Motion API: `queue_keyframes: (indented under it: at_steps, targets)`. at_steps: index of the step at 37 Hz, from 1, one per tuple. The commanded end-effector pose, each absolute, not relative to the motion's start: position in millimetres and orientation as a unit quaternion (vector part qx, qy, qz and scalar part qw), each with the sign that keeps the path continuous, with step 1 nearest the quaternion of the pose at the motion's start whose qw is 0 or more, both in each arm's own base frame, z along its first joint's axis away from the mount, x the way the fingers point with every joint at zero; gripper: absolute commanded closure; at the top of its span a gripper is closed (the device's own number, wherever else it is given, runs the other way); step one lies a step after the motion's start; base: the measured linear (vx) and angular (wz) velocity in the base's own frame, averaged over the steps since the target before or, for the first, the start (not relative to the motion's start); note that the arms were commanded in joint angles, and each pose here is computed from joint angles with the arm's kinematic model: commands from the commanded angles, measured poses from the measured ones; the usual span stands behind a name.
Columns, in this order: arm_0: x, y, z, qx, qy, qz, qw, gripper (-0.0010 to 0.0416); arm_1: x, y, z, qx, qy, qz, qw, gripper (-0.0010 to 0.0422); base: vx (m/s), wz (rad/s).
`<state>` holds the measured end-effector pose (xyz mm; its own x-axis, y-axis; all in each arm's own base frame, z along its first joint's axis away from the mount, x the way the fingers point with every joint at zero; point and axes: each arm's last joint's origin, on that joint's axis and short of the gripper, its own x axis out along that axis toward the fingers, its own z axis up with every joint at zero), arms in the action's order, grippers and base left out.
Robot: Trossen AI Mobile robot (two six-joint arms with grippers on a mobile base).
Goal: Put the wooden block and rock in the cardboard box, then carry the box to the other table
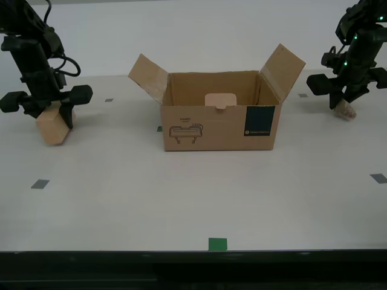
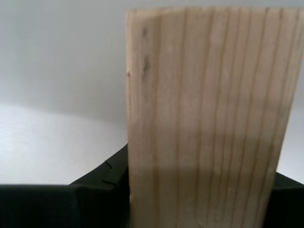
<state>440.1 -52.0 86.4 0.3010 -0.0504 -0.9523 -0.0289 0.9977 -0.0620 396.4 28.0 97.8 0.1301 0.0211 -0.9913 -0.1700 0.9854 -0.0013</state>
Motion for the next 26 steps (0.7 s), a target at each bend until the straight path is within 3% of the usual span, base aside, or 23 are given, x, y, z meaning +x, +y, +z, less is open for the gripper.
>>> queue_keyframes:
  at_steps: [1, 14, 26]
  targets:
    - [439, -52, 89, -0.032, 0.593, -0.005, 0.805, 0.0407, 397, 28, 104, -0.06, 0.651, 0.063, 0.754, 0.0414, 0.0, 0.0]
    - [434, -51, 92, -0.028, 0.612, -0.004, 0.79, 0.0407, 394, 27, 122, -0.055, 0.643, 0.058, 0.762, 0.0413, 0.0, 0.0]
    - [430, -51, 132, -0.028, 0.586, -0.009, 0.81, 0.0407, 389, 25, 132, -0.049, 0.647, 0.053, 0.759, 0.0413, 0.0, 0.0]
